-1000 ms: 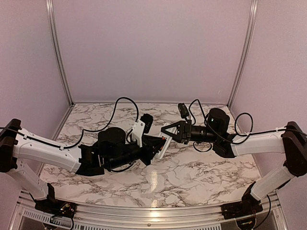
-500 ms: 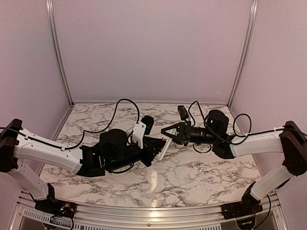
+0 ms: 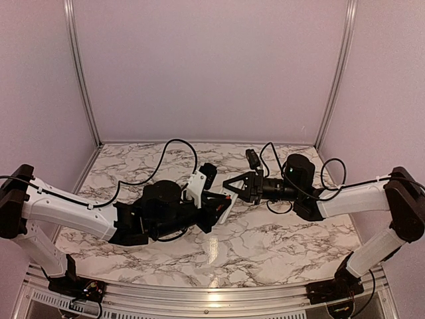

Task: Load the batteries into the remote control
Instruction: Place the battery in the battery compartment, then load the battery into the battery compartment.

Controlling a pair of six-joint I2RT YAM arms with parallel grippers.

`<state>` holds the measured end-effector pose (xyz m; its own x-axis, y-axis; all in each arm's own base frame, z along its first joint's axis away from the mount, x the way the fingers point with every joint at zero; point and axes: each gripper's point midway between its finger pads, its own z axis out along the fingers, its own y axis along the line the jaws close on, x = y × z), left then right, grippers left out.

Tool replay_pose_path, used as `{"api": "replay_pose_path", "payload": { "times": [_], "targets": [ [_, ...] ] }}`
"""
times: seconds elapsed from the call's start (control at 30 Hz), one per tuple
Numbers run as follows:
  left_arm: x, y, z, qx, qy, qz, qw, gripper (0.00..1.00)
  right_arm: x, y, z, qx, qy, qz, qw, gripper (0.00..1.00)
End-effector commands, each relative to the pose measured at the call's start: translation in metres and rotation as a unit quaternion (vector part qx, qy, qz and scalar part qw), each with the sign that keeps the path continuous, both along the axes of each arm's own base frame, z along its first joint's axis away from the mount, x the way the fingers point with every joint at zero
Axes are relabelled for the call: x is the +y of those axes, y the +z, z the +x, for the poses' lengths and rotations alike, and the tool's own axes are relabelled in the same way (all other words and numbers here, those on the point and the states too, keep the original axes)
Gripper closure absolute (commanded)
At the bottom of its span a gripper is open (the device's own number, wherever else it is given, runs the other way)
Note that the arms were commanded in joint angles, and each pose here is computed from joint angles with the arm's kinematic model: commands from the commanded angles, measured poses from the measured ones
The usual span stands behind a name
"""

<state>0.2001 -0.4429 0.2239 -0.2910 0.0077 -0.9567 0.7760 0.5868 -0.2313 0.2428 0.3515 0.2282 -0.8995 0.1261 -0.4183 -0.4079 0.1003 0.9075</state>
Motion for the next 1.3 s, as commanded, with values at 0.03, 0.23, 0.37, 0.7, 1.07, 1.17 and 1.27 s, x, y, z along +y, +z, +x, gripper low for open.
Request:
{"api": "replay_pose_path", "payload": {
  "times": [0.03,0.23,0.37,0.7,1.07,1.17,1.27],
  "targets": [
    [0.008,-0.033,0.008,0.013,0.022,0.062,0.998,0.75,0.003,0.019,-0.008,-0.019,0.026,0.029,0.999,1.0],
    [0.01,-0.023,0.01,0.008,0.029,0.053,0.998,0.59,0.003,0.014,-0.008,-0.015,0.026,0.025,0.999,1.0],
    [0.015,-0.006,0.011,0.0,0.037,0.037,0.999,0.42,0.003,0.009,-0.009,-0.01,0.027,0.021,0.999,1.0],
    [0.03,0.029,0.009,-0.043,0.0,0.063,0.997,0.39,0.005,-0.006,-0.013,-0.007,0.045,-0.001,0.999,1.0],
    [0.042,0.022,-0.039,-0.148,-0.181,0.17,0.957,0.46,0.017,-0.02,-0.027,-0.008,0.1,-0.029,0.995,1.0],
    [0.039,0.013,-0.045,-0.167,-0.206,0.196,0.944,0.47,0.021,-0.024,-0.031,-0.005,0.114,-0.033,0.993,1.0],
    [0.036,0.007,-0.053,-0.192,-0.23,0.213,0.93,0.52,0.026,-0.027,-0.033,-0.009,0.124,-0.043,0.991,1.0]
  ]
}}
